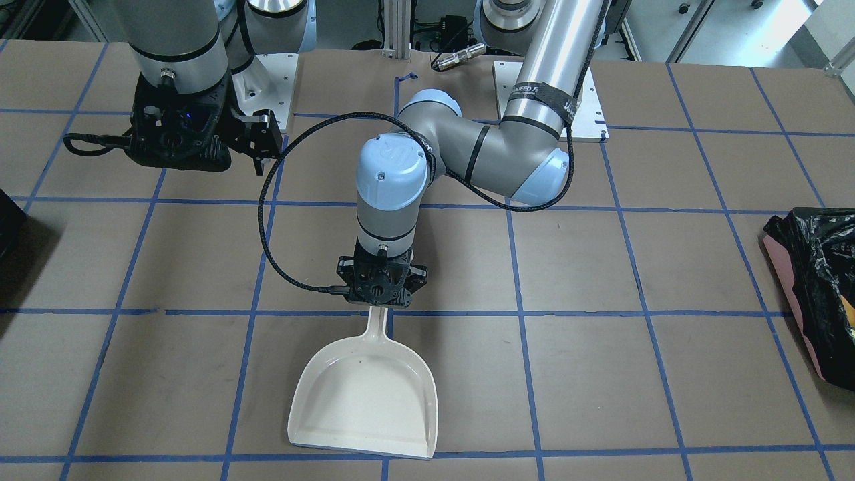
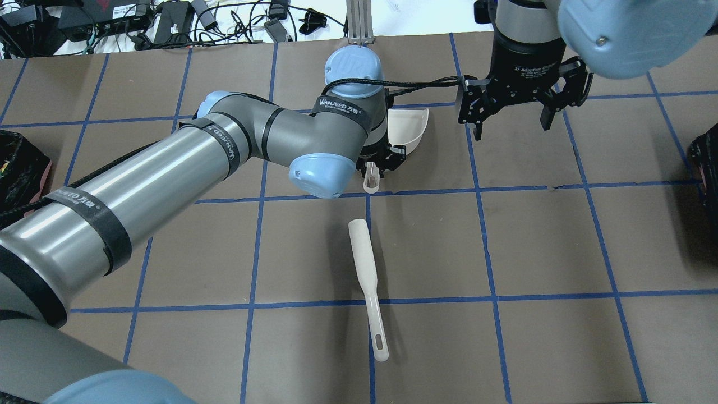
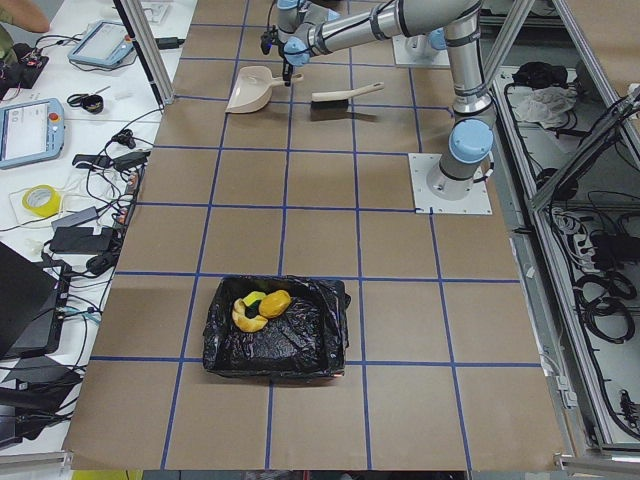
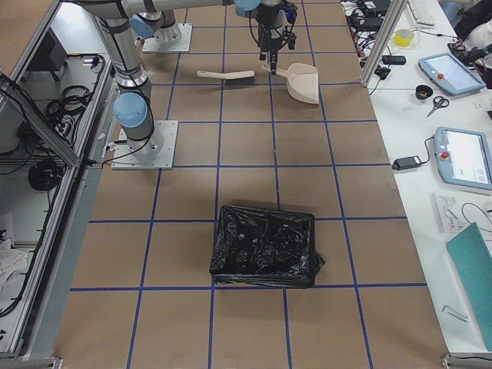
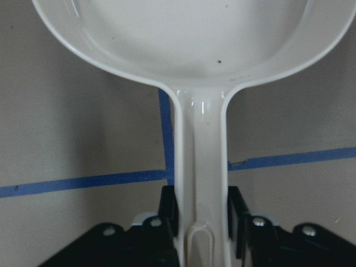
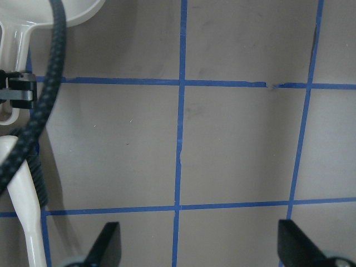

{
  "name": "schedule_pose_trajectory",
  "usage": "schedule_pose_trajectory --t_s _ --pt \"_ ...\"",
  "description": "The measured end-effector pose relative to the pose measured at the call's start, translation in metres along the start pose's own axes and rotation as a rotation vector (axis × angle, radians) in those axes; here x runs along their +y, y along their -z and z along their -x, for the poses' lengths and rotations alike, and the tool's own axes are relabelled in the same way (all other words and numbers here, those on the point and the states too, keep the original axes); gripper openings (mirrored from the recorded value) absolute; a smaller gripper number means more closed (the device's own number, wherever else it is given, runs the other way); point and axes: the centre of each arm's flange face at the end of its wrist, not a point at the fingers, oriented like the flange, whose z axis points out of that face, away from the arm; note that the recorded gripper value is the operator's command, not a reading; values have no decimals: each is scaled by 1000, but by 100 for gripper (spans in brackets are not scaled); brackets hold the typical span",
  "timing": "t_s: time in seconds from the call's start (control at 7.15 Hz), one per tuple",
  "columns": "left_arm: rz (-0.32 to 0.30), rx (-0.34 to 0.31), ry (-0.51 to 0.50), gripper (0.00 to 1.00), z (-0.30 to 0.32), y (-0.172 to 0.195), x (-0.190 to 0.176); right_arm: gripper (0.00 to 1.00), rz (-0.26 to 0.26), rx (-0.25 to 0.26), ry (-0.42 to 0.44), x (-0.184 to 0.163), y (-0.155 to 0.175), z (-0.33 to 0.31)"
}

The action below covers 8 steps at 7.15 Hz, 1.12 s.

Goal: Sweep and dump trash in nearest bin
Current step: 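Lower the dustpan onto the table with the left gripper and release it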

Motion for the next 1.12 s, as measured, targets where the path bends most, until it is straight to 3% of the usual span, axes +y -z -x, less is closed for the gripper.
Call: schedule_pose_trajectory --t_s 0.14,0.28,0.42,0.56,1.12 --pt "7 6 2 0 -3 -2 3 100 -1 -4 -2 -1 0 0" --pt "16 5 6 11 -5 -6 8 100 0 -4 -3 -1 -1 0" --pt "25 1 8 67 -5 -9 13 100 3 0 -1 -1 -1 0" --pt "24 2 9 100 -5 -7 15 100 7 4 0 -1 -2 -1" --pt "-17 13 36 100 13 28 5 100 9 4 -1 -1 -2 -2"
